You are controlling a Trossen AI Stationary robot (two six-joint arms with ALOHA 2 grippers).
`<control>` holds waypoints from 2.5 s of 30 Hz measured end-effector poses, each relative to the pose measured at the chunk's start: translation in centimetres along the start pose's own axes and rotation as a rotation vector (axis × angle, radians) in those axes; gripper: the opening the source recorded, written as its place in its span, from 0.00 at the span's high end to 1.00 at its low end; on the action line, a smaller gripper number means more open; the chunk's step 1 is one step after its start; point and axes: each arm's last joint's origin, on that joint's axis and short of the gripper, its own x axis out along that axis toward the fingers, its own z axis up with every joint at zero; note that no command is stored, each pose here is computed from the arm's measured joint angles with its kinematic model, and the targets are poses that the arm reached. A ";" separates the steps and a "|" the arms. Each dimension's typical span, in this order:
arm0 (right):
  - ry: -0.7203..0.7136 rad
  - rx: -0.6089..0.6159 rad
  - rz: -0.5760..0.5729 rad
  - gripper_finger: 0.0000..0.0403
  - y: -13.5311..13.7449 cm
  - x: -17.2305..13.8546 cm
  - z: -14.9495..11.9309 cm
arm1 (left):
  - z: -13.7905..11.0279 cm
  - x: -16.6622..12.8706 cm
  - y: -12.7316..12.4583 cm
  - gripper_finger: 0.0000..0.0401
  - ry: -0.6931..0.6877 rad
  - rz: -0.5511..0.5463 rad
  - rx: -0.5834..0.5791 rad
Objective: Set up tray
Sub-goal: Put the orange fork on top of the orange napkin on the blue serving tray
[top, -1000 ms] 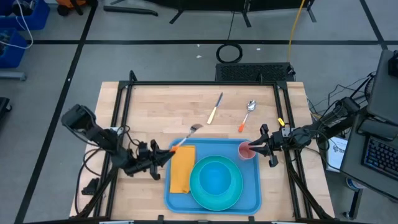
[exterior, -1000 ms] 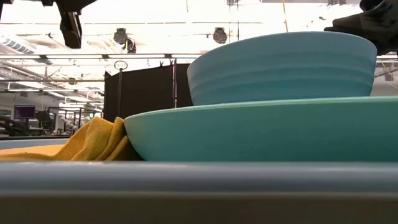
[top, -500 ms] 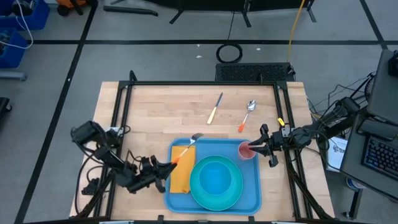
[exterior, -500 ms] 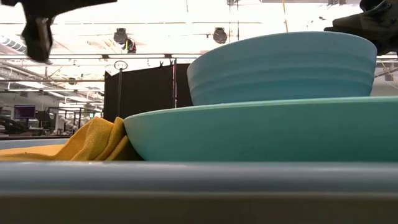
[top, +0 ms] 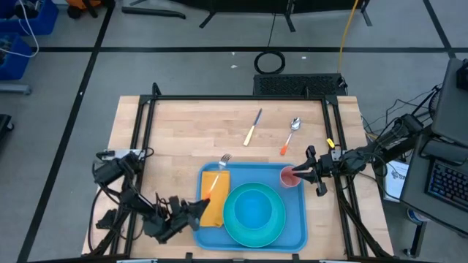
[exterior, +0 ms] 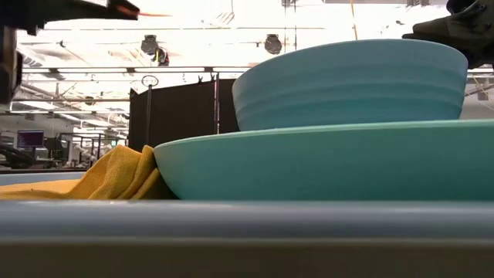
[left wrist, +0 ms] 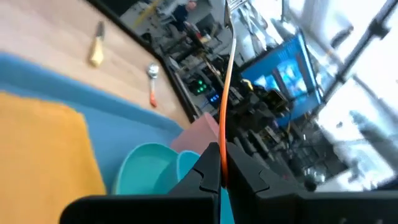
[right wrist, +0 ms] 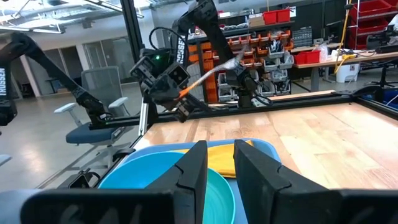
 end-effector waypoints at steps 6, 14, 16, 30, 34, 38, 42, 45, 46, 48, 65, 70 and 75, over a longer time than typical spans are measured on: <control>0.000 0.000 0.000 0.82 0.0 0.0 0.0 | -1.8 -0.5 0.9 0.98 -0.014 0.026 -0.086; 0.000 0.000 -0.001 0.82 0.0 0.0 0.0 | -2.2 -1.3 0.0 0.98 -0.004 0.022 -0.227; 0.000 0.000 0.000 0.82 0.0 0.0 0.0 | -2.4 -1.4 0.2 0.98 -0.001 0.021 -0.246; 0.000 0.000 0.000 0.82 0.0 0.0 0.0 | -4.0 -2.9 1.5 0.98 0.025 0.010 -0.422; 0.000 0.000 0.000 0.82 0.0 0.0 0.0 | -4.7 -3.0 0.9 0.98 0.030 0.010 -0.433; 0.000 0.000 0.000 0.82 0.0 0.0 0.0 | -5.2 -3.1 -0.1 0.98 0.035 0.009 -0.456; -0.001 0.000 0.000 0.82 0.0 0.0 0.0 | -5.4 -3.2 -0.6 0.98 0.035 0.009 -0.490; 0.000 0.000 0.000 0.82 0.0 0.0 0.0 | -5.5 -3.1 -1.0 0.98 0.034 0.008 -0.401; 0.000 0.000 0.000 0.82 0.0 0.0 0.0 | -5.5 -3.1 -1.1 0.98 0.034 0.008 -0.383; 0.000 0.000 0.000 0.82 0.0 0.0 0.0 | -5.5 -3.1 -1.0 0.98 0.034 0.008 -0.378; -0.001 0.000 0.000 0.82 0.0 0.0 0.0 | -4.9 -2.1 2.7 0.98 0.012 0.022 -0.669; 0.000 0.000 0.000 0.82 0.0 0.0 0.0 | -4.9 -2.0 2.8 0.98 0.016 0.025 -0.707; -0.001 0.000 0.000 0.82 0.0 0.0 0.0 | -5.0 -2.0 2.6 0.98 0.055 0.048 -0.878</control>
